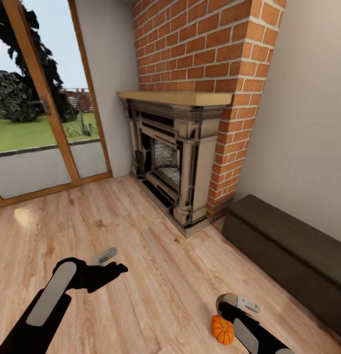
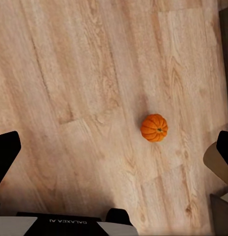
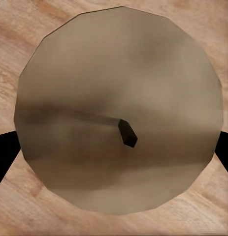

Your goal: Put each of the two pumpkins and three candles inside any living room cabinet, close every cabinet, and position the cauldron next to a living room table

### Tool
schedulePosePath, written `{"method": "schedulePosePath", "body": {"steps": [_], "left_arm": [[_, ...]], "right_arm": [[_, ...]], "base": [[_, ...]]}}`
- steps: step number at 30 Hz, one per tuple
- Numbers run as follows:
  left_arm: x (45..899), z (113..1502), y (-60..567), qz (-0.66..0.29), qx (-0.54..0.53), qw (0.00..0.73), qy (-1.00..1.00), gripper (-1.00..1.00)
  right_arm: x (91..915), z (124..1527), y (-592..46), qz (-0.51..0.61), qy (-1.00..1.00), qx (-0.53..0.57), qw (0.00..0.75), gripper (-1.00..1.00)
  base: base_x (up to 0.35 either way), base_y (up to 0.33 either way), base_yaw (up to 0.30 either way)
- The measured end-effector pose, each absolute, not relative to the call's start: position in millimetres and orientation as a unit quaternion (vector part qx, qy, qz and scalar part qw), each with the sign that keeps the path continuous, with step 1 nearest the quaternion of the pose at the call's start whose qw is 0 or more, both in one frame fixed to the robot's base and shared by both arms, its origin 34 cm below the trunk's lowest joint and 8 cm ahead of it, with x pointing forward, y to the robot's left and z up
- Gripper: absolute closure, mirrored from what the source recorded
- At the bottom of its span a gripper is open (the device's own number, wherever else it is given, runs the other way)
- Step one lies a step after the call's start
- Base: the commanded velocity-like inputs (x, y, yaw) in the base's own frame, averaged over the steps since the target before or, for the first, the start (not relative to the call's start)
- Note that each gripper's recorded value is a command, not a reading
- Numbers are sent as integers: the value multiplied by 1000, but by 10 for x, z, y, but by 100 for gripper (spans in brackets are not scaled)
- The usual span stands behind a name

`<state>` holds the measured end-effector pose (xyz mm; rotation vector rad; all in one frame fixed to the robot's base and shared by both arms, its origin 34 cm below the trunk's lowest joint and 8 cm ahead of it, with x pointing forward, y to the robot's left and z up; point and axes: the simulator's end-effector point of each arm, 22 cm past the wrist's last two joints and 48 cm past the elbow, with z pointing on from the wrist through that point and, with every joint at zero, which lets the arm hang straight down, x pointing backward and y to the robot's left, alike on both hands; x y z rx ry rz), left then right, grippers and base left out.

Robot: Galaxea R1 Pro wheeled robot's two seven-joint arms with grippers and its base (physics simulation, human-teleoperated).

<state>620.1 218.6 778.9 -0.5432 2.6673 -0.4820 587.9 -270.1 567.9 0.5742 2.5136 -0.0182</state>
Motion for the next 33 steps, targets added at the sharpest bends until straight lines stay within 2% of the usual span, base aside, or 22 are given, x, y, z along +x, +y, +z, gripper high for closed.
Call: {"method": "schedulePosePath", "body": {"steps": [7, 33], "left_arm": [[6201, 7884, 2187, -171, -193, 187, 948, -100], [6214, 7984, 2184, -174, -191, 197, 946, -100]], "right_arm": [[5887, 5781, -2702, -6, 936, 215, 279, 100], [5942, 5876, -2701, -4, 933, 215, 289, 100]], "base": [[0, 0, -90], [0, 0, -246]]}}
